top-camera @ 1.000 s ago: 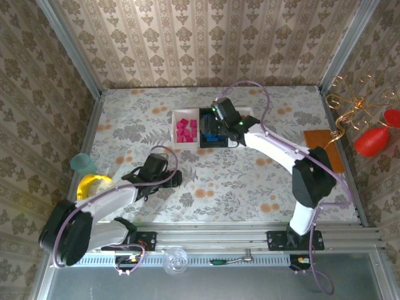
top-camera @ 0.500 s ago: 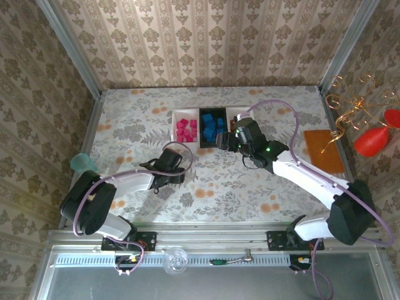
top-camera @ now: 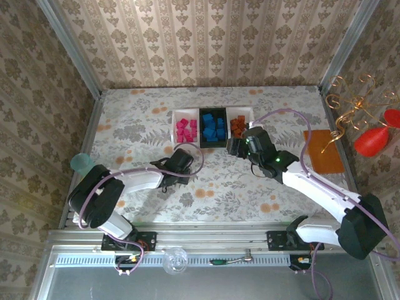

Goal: Sort the legos into containers by color

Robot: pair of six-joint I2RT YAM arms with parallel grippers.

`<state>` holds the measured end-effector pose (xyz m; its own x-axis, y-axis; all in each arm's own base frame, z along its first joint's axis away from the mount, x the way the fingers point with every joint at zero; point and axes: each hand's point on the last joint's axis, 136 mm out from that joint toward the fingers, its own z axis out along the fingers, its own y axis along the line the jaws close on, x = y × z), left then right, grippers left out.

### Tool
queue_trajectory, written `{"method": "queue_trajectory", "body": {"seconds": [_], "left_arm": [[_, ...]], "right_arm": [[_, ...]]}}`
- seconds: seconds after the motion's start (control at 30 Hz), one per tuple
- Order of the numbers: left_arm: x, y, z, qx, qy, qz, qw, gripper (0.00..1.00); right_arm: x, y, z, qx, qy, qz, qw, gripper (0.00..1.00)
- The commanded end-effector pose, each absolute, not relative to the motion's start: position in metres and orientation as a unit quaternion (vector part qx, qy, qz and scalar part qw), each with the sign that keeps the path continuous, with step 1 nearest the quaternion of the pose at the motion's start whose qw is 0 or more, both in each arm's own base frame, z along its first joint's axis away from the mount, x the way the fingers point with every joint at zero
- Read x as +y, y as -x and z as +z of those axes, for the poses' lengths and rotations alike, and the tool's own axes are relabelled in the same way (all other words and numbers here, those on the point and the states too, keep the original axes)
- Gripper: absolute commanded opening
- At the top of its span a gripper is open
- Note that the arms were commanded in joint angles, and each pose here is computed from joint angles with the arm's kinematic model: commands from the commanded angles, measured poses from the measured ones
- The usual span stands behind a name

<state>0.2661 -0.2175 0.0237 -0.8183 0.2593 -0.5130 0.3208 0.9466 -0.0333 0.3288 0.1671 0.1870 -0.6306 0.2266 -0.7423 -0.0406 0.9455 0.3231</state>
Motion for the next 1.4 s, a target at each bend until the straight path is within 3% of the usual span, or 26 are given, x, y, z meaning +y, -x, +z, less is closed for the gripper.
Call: {"method": "queue_trajectory", "body": {"seconds": [0.0,0.4,0.67,0.77,1.0,1.17,1.23,1.3,1.33,1.37], "left_arm": [[-0.254,-0.273,0.044,0.941,-0.174,-0.102,0.271,0.35],[-0.420,-0.349,0.147,0.878,-0.236,-0.256,0.328,0.34],[-0.468,-0.416,0.150,0.872,-0.231,-0.255,0.349,0.36],[-0.480,-0.434,0.149,0.869,-0.218,-0.271,0.353,0.41],[-0.480,-0.443,0.186,0.849,-0.196,-0.312,0.380,0.67],[-0.444,-0.411,0.235,0.818,-0.187,-0.337,0.428,0.84],[-0.420,-0.392,0.243,0.810,-0.181,-0.341,0.443,0.99],[-0.395,-0.372,0.254,0.799,-0.176,-0.345,0.460,1.00],[-0.378,-0.362,0.253,0.797,-0.171,-0.341,0.468,1.00],[-0.363,-0.353,0.254,0.796,-0.167,-0.335,0.477,1.00]], "right_arm": [[0.144,-0.319,0.192,0.880,-0.083,0.139,0.447,0.75],[0.100,-0.274,0.189,0.869,-0.115,0.123,0.466,0.75],[0.095,-0.264,0.182,0.872,-0.116,0.123,0.460,0.76],[0.095,-0.263,0.181,0.872,-0.115,0.124,0.459,0.76],[0.106,-0.266,0.180,0.875,-0.101,0.142,0.451,0.78],[0.119,-0.270,0.181,0.877,-0.077,0.160,0.447,0.81],[0.123,-0.273,0.182,0.875,-0.072,0.165,0.450,0.82],[0.125,-0.276,0.183,0.872,-0.069,0.168,0.455,0.85],[0.124,-0.277,0.183,0.871,-0.070,0.165,0.457,0.97],[0.124,-0.278,0.183,0.870,-0.071,0.163,0.460,1.00]]}}
